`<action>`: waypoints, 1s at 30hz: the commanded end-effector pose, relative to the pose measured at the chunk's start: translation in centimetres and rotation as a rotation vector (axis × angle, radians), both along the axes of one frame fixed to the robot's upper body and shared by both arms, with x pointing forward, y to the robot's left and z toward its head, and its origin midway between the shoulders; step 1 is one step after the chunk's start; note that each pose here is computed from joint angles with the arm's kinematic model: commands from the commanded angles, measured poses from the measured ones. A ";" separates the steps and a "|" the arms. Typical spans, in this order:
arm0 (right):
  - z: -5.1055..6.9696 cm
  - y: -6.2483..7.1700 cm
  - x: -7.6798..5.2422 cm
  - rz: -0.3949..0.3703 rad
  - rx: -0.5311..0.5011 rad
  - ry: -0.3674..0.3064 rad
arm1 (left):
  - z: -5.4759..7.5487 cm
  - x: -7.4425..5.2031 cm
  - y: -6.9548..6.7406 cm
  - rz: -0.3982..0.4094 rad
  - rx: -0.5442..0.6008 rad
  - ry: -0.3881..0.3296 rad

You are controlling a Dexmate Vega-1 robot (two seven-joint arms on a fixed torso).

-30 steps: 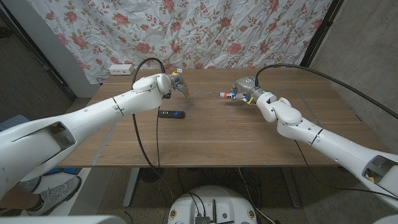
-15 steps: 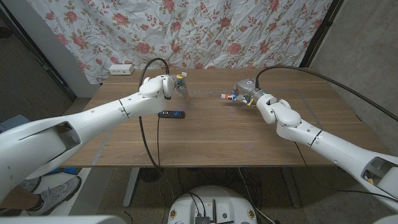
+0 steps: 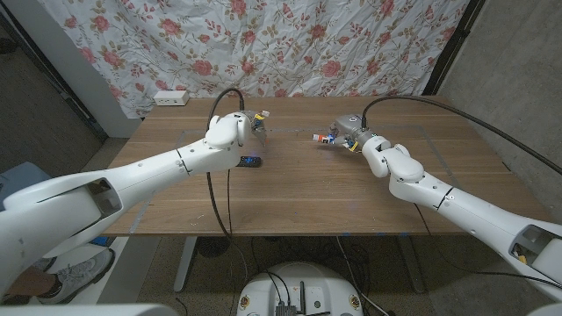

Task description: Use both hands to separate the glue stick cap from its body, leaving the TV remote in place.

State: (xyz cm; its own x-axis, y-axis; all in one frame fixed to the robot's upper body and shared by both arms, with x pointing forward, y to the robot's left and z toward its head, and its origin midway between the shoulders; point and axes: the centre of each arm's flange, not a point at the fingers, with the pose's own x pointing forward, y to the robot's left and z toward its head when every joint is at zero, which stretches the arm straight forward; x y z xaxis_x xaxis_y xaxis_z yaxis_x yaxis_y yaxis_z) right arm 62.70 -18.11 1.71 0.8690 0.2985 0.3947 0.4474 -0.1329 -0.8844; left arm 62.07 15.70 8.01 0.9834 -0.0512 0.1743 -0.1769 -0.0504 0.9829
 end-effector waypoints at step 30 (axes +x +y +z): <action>-2.3 -0.5 1.5 -0.016 0.008 0.044 | -2.7 1.3 0.0 0.103 0.071 -0.014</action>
State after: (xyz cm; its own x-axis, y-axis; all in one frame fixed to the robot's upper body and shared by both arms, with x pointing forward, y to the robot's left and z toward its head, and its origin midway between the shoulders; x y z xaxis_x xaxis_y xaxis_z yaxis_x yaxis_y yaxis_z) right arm 63.83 -18.76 -0.19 0.8885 0.2757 0.3669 0.4136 -0.1346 -0.9004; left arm 62.61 15.55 5.58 0.9833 0.0207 0.1807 -0.1765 -0.1305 0.9756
